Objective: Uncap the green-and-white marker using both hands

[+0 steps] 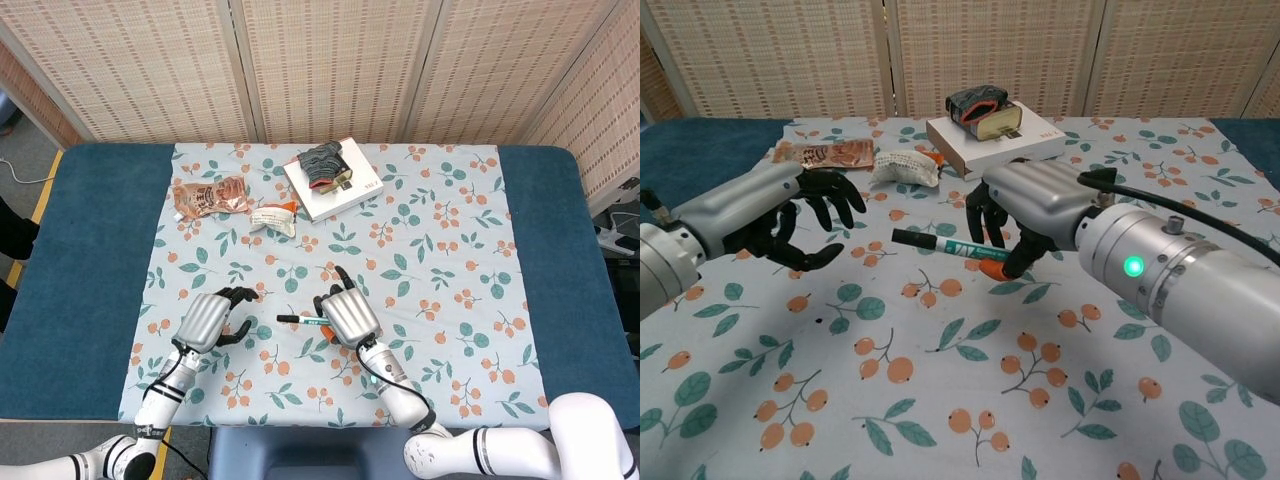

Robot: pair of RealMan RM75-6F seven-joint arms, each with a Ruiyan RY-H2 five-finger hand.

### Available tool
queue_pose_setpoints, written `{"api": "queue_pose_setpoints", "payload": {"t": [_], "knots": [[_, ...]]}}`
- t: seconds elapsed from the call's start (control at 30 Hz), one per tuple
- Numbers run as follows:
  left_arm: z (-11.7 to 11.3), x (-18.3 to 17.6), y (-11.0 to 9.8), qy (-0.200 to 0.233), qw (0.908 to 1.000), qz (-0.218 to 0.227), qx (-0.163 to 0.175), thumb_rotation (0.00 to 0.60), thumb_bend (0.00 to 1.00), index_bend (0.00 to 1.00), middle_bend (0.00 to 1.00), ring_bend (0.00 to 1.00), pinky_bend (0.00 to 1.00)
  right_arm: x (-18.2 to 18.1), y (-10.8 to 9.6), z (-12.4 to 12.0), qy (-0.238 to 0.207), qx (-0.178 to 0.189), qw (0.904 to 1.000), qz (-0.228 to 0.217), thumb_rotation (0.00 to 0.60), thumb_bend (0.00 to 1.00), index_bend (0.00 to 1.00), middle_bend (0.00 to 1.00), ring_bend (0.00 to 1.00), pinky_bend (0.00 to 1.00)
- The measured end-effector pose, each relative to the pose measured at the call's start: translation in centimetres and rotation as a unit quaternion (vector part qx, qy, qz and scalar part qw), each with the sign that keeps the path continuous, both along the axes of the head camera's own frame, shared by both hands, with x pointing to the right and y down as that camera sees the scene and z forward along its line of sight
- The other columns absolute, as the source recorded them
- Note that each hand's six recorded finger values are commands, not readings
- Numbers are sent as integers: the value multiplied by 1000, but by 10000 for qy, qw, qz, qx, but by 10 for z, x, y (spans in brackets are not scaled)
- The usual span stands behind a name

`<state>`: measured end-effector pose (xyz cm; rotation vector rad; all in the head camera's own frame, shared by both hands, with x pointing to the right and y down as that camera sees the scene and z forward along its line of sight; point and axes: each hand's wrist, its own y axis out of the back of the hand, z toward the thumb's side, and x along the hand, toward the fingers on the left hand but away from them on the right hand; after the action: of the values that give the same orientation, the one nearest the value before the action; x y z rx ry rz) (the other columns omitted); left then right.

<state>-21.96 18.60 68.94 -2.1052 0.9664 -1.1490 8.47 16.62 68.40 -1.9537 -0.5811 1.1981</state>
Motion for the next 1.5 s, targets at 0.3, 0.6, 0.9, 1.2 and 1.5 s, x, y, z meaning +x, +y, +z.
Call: {"api": "queue_pose_setpoints", "payload": {"t": [0.3,0.6,0.9,1.2,1.5], "knots": [[9,21,11,209,9997,43,-121,600,383,328,405,396,718,-13,0,3,90,2,9999,-66,600,423,820,741,342,0],[8,27,11,294,9995,17,-108,600,378,341,414,400,729,-18,-3,5,174,-4,9998,-3,600,422,820,741,342,0],[9,34,13,434,9990,-50,-102,600,375,409,466,423,752,-23,-2,5,151,1,9999,3,600,423,820,741,342,0],[8,37,13,482,9988,-52,-8,600,375,439,489,438,762,-25,0,6,148,-24,9999,-1,600,423,820,741,342,0],[10,39,13,491,9988,-63,-15,600,381,476,519,454,769,-24,-1,4,125,-32,9999,12,600,422,820,741,342,0]]}}
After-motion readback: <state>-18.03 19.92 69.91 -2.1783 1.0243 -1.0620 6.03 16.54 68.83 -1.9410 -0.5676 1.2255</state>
